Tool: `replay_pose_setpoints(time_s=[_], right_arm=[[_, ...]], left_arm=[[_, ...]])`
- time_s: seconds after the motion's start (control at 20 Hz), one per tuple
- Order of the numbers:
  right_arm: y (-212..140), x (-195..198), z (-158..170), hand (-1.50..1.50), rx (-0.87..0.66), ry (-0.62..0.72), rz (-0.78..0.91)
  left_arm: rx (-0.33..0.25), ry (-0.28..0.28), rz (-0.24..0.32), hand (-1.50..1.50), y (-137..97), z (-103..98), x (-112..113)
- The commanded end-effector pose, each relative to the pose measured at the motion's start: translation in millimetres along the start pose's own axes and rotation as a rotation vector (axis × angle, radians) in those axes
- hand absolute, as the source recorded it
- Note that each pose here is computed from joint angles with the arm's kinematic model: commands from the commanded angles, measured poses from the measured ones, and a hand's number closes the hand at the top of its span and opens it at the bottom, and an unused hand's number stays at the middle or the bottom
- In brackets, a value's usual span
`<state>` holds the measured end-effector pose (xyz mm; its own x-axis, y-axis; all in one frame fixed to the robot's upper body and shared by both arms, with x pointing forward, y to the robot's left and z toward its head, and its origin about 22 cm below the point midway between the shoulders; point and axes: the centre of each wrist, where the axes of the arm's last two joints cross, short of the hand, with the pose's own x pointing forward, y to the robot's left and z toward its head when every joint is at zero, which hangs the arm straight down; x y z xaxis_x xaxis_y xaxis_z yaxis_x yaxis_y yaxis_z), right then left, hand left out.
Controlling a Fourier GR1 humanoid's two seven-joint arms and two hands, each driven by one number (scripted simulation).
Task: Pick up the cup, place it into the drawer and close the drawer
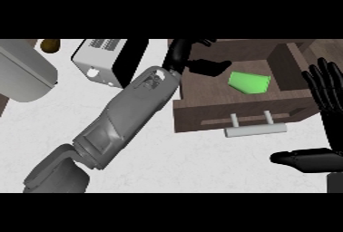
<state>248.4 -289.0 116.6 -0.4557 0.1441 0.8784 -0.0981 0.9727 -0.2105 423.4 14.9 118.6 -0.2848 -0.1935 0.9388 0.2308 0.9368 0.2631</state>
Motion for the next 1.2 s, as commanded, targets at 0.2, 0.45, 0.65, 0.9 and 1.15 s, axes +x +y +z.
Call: replay_pose_setpoints(time_s=[0.2,0.45,0.65,0.9,1.15], right_arm=[[-1,2,3,-1.50,0.024,-0.022,-0.040],[8,7,-3,-1.50,0.102,-0.047,-0.195],[-2,16,-7,1.50,0.153,-0.055,-0.155],[-7,26,1,1.50,0.256,-0.002,0.048],[-6,40,16,1.50,0.294,0.029,0.146]], left_arm=[[0.036,-0.012,-0.056,-1.50,-12,14,-13],[0.046,-0.109,0.019,-1.50,-12,4,8],[0.078,-0.171,0.092,-1.50,-15,0,24],[0.064,-0.152,0.155,-1.50,-13,-6,47],[0.139,-0.138,0.196,-1.50,9,5,25]])
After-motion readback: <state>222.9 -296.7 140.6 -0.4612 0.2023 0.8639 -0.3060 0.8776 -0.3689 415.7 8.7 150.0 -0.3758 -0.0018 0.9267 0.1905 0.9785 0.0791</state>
